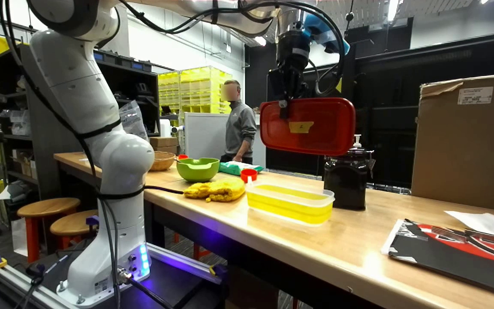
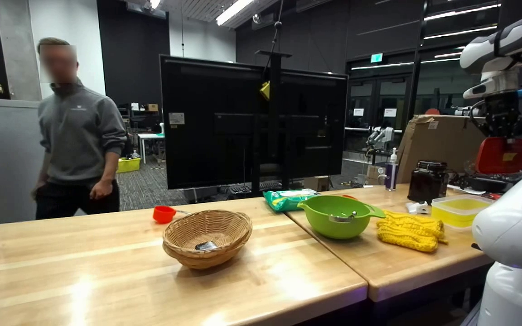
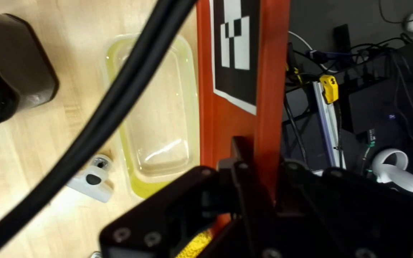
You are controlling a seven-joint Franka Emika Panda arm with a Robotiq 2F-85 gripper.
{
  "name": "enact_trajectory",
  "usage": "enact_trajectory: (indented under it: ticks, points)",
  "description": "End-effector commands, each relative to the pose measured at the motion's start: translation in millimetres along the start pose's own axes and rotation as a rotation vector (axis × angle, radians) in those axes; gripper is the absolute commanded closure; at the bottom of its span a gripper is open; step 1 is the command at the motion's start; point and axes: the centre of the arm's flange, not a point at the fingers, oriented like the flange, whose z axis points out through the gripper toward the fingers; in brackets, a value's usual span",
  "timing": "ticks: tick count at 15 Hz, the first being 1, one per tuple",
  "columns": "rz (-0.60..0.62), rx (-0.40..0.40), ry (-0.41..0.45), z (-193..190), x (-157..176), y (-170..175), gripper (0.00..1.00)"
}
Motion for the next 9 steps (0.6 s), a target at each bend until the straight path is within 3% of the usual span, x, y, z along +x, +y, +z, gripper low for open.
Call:
enact_trajectory:
  ticks: [1, 9]
  points:
    - [-0.042, 0.09, -0.016, -10, 11, -6, 0.97]
    - [-0.178, 0.22, -0.04, -2, 45, 41, 0.97]
